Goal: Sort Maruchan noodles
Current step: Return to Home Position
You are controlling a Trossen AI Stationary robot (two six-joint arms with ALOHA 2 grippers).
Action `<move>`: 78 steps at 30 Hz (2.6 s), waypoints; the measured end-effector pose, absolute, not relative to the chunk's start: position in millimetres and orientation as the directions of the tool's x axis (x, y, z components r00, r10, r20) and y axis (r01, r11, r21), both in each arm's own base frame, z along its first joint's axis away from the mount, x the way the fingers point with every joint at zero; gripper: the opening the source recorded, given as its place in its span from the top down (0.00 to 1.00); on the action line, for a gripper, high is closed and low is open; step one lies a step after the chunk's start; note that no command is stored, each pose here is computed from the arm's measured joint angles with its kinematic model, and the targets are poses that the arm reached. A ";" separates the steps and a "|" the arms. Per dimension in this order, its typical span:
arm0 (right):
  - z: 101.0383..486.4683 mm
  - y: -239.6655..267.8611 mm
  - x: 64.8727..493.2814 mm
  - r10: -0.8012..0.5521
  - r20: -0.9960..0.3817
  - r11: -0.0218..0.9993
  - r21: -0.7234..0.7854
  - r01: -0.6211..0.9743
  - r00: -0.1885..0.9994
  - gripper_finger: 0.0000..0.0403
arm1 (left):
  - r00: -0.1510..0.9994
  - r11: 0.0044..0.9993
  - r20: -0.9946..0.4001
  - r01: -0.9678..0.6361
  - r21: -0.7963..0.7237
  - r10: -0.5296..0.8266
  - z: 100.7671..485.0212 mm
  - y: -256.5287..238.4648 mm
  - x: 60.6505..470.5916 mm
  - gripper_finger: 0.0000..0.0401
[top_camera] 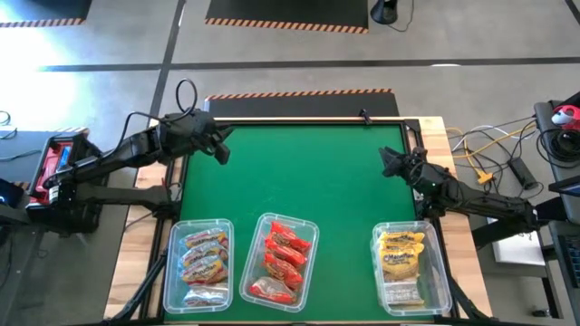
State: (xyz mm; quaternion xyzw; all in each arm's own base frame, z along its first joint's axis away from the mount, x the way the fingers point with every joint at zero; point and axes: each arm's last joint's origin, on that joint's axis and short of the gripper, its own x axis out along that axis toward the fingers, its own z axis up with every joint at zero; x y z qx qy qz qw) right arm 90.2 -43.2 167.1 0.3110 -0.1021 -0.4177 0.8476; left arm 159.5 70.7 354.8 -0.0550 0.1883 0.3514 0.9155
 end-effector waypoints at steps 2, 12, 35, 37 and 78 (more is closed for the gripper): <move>166.9 -43.2 90.4 -0.771 -0.088 0.457 0.612 0.646 0.630 0.50 | 0.681 0.747 -0.387 -0.664 0.033 0.622 354.4 70.6 159.4 0.86; 166.9 -43.2 90.4 -0.771 -0.088 0.457 0.612 0.646 0.630 0.50 | 0.704 0.815 -0.432 -0.558 0.154 0.564 349.5 70.5 161.3 0.86; 166.8 -43.2 90.4 -0.771 -0.089 0.457 0.611 0.646 0.630 0.50 | 0.818 0.903 -0.385 -0.406 0.139 0.427 278.9 77.9 128.7 0.86; 166.8 -43.2 90.4 -0.771 -0.089 0.457 0.611 0.646 0.630 0.50 | 0.848 0.894 -0.288 -0.439 0.086 0.444 269.6 75.3 124.5 0.86; 166.8 -43.2 90.4 -0.771 -0.089 0.457 0.611 0.646 0.630 0.50 | 0.833 0.876 0.278 -0.477 -0.075 0.478 195.7 60.8 99.5 0.86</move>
